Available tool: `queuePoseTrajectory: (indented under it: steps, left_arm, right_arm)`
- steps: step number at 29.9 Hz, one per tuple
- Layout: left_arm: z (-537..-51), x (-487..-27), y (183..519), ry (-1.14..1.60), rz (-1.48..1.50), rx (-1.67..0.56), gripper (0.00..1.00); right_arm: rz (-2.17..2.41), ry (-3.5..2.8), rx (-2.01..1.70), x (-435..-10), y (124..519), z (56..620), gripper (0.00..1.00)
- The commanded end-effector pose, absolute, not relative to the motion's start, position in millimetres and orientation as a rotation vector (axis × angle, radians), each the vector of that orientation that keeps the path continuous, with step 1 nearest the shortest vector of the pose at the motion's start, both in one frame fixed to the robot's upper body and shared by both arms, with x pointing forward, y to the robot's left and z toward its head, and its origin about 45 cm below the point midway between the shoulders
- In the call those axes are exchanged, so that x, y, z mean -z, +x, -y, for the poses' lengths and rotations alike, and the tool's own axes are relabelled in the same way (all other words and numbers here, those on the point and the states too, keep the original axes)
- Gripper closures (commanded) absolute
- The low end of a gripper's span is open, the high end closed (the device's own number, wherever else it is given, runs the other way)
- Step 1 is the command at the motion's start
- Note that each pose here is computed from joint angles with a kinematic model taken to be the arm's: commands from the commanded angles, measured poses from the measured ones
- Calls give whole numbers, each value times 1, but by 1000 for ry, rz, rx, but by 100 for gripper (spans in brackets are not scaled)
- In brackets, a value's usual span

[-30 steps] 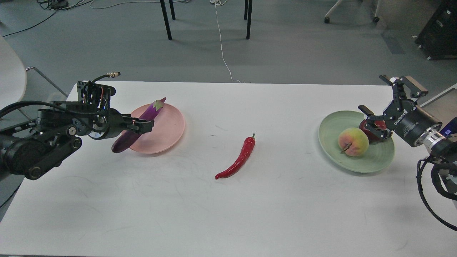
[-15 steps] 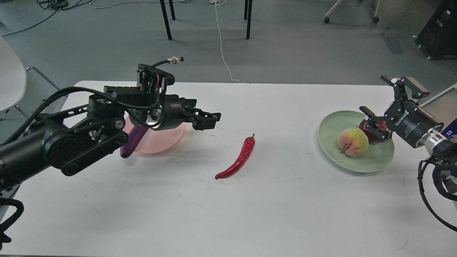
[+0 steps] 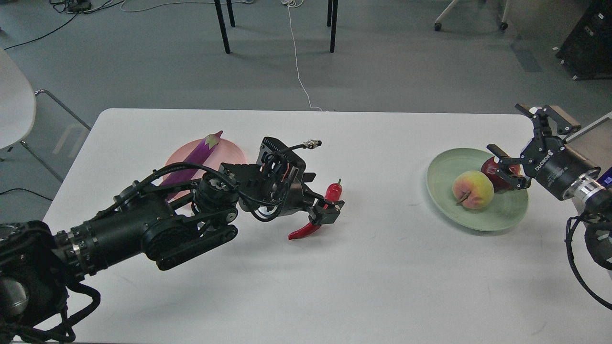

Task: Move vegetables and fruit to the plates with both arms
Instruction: 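Move the left gripper to the red chili pepper, then grasp the red chili pepper with the left gripper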

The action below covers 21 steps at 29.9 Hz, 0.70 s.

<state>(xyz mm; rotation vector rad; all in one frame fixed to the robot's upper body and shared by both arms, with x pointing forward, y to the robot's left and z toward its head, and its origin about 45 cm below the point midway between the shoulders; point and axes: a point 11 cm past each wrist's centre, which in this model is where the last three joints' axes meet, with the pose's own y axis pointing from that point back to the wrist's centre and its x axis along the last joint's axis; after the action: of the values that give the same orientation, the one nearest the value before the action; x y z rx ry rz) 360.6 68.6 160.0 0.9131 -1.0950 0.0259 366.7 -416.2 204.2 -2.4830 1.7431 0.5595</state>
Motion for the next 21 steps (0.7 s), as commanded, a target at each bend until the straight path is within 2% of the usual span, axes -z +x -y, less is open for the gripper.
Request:
queuePoseTrajectory:
  steps: [1, 9, 16, 21]
  left_arm:
    - [-62, -149, 360, 933, 1098, -6, 3]
    - [-39, -129, 354, 949, 1082, 35, 3]
    - [-52, -119, 362, 1003, 1054, 20, 3]
    - [-56, -114, 361, 1011, 1042, 20, 8]
  right_arm:
    - [-1750, -2481, -554, -206, 366, 419, 2]
    - [-1756, -2480, -568, -202, 363, 420, 2]
    - [-1764, -2477, -563, -203, 363, 423, 2]
    - [-1766, -2479, -562, -204, 362, 423, 2]
